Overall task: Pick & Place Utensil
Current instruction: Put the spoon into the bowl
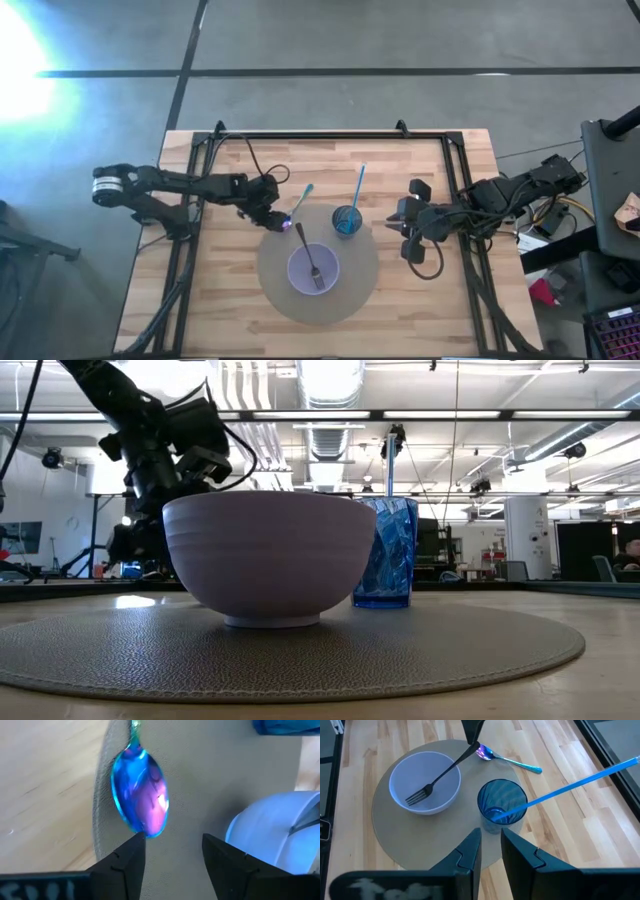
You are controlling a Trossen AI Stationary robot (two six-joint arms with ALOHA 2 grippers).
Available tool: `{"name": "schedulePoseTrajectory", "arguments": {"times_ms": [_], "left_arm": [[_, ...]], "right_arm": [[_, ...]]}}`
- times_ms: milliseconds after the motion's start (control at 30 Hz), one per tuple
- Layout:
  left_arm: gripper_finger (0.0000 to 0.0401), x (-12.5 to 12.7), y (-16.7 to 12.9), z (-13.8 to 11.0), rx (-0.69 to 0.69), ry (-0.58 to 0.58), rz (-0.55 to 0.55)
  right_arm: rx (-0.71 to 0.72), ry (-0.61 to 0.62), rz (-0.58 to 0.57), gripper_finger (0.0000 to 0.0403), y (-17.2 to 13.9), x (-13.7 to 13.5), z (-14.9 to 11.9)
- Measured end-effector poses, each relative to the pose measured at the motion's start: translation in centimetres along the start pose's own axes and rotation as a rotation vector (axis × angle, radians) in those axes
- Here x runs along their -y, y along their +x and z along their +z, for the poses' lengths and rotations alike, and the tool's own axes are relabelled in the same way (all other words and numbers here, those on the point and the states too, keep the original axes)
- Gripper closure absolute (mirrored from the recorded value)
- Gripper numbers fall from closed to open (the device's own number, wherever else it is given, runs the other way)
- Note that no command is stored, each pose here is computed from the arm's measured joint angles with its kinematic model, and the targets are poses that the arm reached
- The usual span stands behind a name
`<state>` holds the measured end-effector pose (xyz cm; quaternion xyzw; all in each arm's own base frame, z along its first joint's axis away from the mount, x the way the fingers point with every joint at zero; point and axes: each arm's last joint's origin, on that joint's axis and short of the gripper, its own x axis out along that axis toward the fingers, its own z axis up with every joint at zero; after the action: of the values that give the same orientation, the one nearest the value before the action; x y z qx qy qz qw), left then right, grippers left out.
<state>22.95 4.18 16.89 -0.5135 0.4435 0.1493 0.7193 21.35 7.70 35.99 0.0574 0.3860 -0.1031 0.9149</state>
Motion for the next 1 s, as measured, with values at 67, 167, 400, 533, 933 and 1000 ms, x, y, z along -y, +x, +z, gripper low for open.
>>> {"name": "schedulePoseTrajectory", "arguments": {"times_ms": [67, 167, 400, 533, 933, 1000], "left_arm": [[0.0215, -0.2, 0.0, -0.1, -0.011, -0.007, 0.015], [0.0215, -0.4, 0.0, -0.3, -0.025, -0.018, 0.036], [0.0215, -0.4, 0.6, 0.1, -0.005, -0.023, 0.047], [0.0215, -0.6, 1.3, 0.2, -0.013, -0.029, 0.06], [0.0225, -0.7, 2.4, 0.7, -0.004, -0.021, 0.049], [0.0232, -0.7, 2.5, 0.7, -0.005, -0.018, 0.052]], "right_arm": [[0.0, 0.0, 0.0, 0.0335, 0.0, 0.0, 0.0], [0.0, 0.0, 0.0, 0.0335, 0.0, 0.0, 0.0], [0.0, 0.0, 0.001, 0.0335, 0.0, 0.0, 0.0], [0.0, 0.001, 0.001, 0.0335, 0.0, 0.0, 0.0], [-0.008, 0.004, 0.015, 0.0335, 0.0, 0.0, 0.0], [-0.011, 0.002, 0.015, 0.0335, 0.1, -0.1, -0.1]]}}
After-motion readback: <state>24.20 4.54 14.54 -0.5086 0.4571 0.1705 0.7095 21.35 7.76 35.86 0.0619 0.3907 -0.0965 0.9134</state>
